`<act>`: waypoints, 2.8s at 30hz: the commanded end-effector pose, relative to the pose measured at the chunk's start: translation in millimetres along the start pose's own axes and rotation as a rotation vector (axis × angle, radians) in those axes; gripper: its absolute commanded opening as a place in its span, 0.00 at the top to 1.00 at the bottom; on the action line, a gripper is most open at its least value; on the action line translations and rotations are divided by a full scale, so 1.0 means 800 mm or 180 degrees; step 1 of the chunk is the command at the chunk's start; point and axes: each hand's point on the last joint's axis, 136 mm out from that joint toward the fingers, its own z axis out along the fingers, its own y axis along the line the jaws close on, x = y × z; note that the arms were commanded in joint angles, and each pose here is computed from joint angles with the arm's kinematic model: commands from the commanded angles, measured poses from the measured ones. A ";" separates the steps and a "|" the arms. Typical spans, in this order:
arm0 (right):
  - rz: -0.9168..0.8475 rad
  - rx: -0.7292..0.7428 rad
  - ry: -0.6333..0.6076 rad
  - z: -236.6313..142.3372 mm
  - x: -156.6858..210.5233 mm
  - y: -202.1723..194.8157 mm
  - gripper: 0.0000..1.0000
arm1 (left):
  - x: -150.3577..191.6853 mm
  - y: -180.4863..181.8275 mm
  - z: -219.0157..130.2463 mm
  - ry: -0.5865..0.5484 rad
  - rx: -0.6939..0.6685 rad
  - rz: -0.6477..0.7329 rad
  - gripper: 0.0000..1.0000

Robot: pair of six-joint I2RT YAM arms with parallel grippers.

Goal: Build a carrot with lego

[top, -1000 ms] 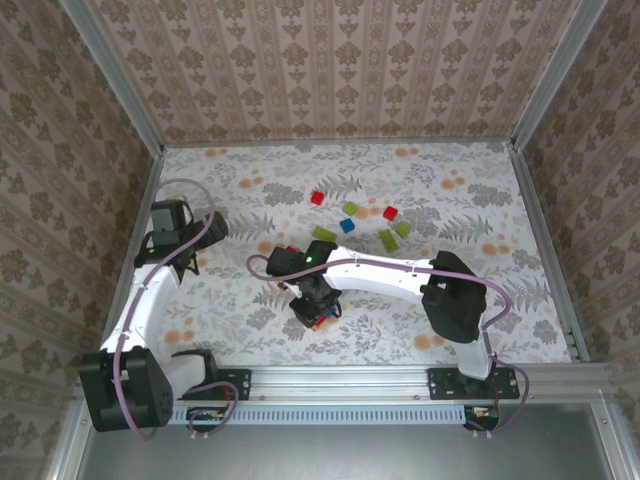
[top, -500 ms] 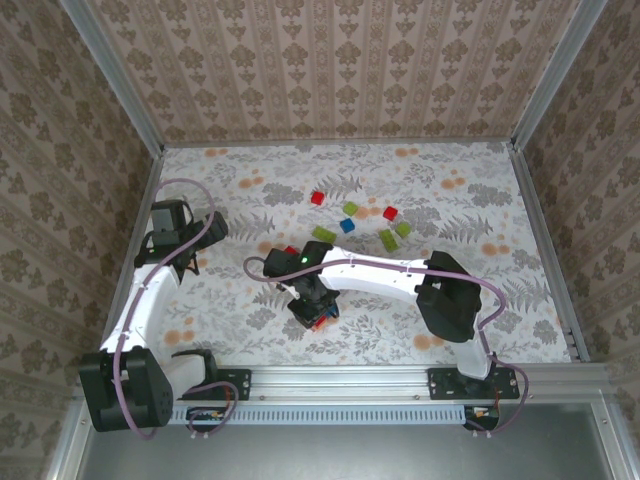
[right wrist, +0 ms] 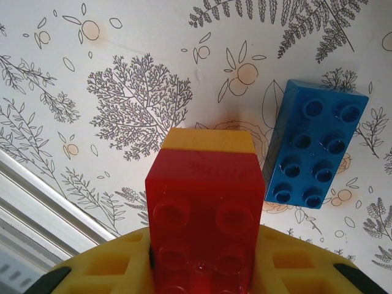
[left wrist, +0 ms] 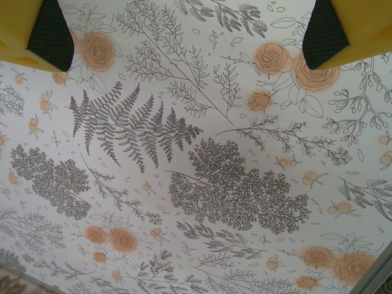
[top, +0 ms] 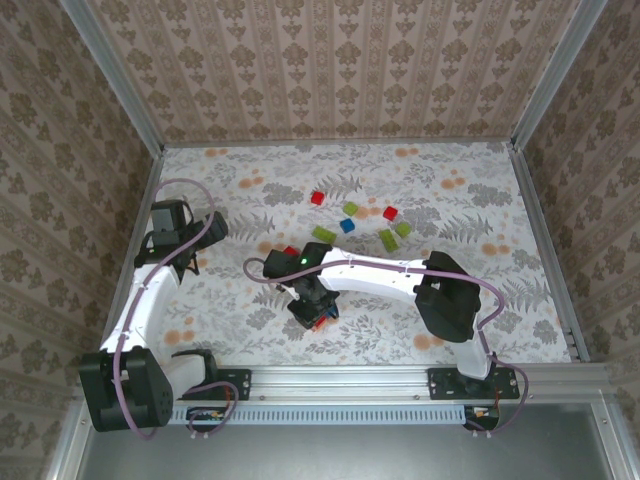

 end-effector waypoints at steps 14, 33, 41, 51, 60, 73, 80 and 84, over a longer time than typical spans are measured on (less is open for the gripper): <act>-0.0190 0.0218 0.0105 -0.010 -0.001 -0.001 0.69 | -0.007 -0.006 -0.006 -0.0036 0.0055 0.0019 0.00; -0.0206 0.0109 0.0079 -0.005 -0.003 0.003 0.62 | -0.008 -0.007 -0.005 -0.0041 0.0058 0.0018 0.00; -0.0155 0.0136 -0.0016 -0.016 -0.006 -0.006 0.54 | -0.008 -0.007 -0.005 -0.0037 0.0058 0.0025 0.00; -0.0163 0.0086 -0.0245 -0.048 -0.006 -0.009 0.38 | -0.007 -0.006 -0.004 -0.0032 0.0052 0.0025 0.00; -0.0010 0.0232 -0.0683 -0.120 -0.003 -0.046 0.32 | -0.006 -0.008 -0.004 -0.0022 0.0066 0.0022 0.00; 0.0914 0.0583 -0.0606 -0.108 0.030 -0.208 0.34 | -0.007 -0.010 -0.005 -0.0032 0.0089 0.0025 0.00; 0.0821 0.0555 -0.0358 -0.047 0.029 -0.252 0.34 | -0.008 -0.011 -0.004 -0.0035 0.0099 0.0022 0.00; 0.0816 0.0381 -0.0332 -0.024 0.019 -0.261 0.33 | -0.009 -0.011 -0.004 -0.0041 0.0103 0.0024 0.00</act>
